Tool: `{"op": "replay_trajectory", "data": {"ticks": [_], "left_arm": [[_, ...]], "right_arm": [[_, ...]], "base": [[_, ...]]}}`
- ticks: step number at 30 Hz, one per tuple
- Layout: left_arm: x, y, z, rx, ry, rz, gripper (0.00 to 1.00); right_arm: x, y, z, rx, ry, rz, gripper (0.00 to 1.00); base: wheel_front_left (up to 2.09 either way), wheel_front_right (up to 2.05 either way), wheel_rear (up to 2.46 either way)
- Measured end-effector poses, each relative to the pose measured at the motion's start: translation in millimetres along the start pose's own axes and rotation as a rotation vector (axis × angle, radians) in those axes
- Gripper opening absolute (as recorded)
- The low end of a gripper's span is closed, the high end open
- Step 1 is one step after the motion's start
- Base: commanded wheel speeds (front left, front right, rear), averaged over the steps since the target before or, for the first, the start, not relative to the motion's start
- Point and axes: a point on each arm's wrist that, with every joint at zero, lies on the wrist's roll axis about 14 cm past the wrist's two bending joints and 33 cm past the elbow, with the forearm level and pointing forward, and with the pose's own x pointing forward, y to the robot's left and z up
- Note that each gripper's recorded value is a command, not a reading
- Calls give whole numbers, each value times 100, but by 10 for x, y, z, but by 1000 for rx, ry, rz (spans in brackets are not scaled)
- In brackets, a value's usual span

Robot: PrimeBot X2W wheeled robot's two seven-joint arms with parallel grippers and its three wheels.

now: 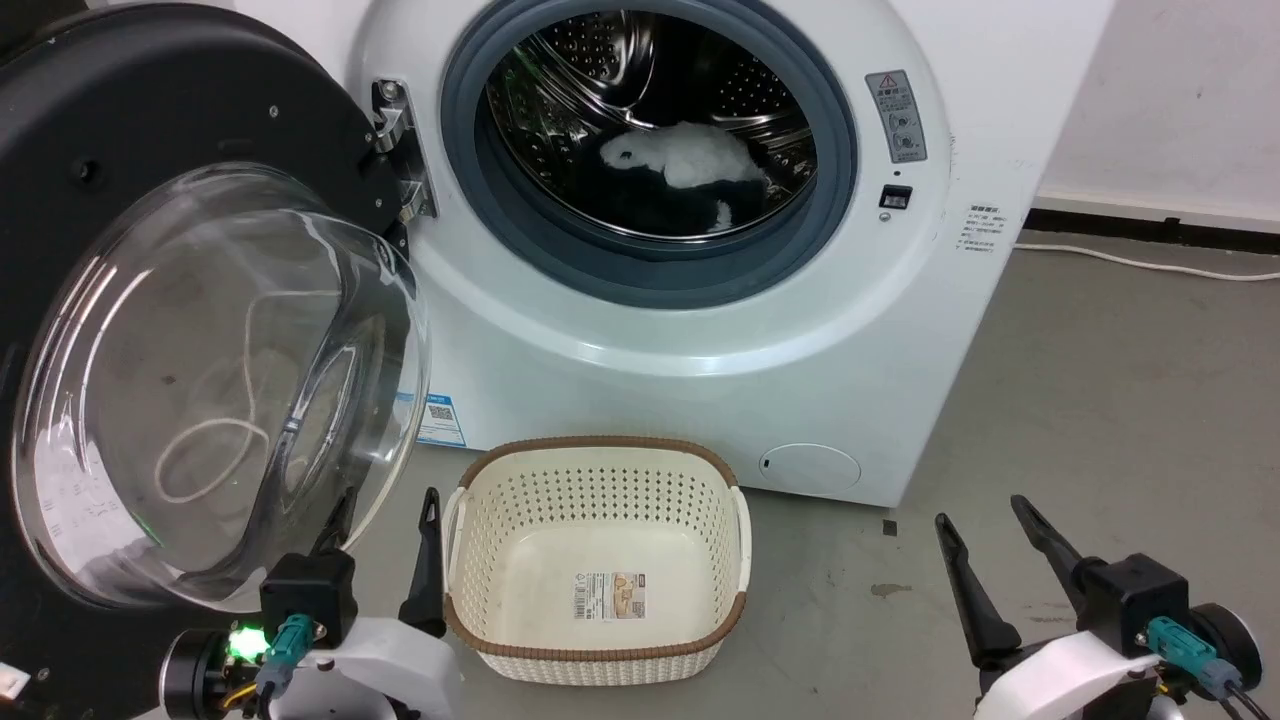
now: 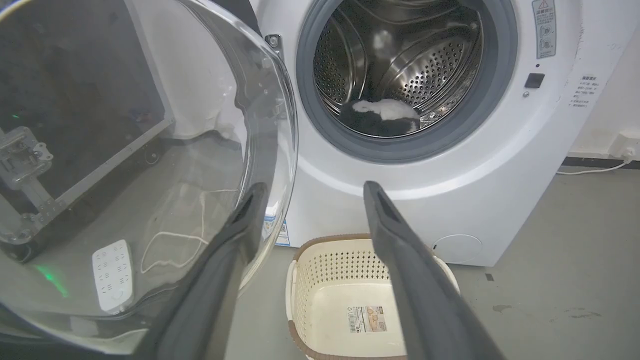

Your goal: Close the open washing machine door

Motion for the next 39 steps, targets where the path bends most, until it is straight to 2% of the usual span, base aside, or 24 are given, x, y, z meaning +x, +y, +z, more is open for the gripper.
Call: {"op": "replay_trajectory", "data": {"ticks": [7,8,9,10,17,25,32,39], "left_arm": [[-3,-17,-14,-15,-3,-5,100],[-4,-20,-16,-17,-3,-6,73],[-4,-25,-15,-19,-6,-7,26],[-5,-27,-15,-22,-8,-8,0],[-12,-27,26,-36,-28,-9,0],[-27,115,389,-52,-149,27,0],[-98,460,846,-61,-301,125,0],[-345,1031,1247,-37,-442,294,0]], "right_arm": [[-18,5,-18,19,-6,1,100],[-24,6,-26,22,-5,0,100],[-28,8,-33,27,-5,1,100],[-30,9,-32,30,-7,1,100],[-34,27,-38,47,-14,6,100],[-12,87,-59,68,-18,24,100],[41,196,-82,88,-18,57,100],[98,353,-128,111,-11,105,100]], "base": [[0,0,0],[0,0,0],[0,0,0],[0,0,0],[0,0,0],[0,0,0],[0,0,0],[0,0,0]]}}
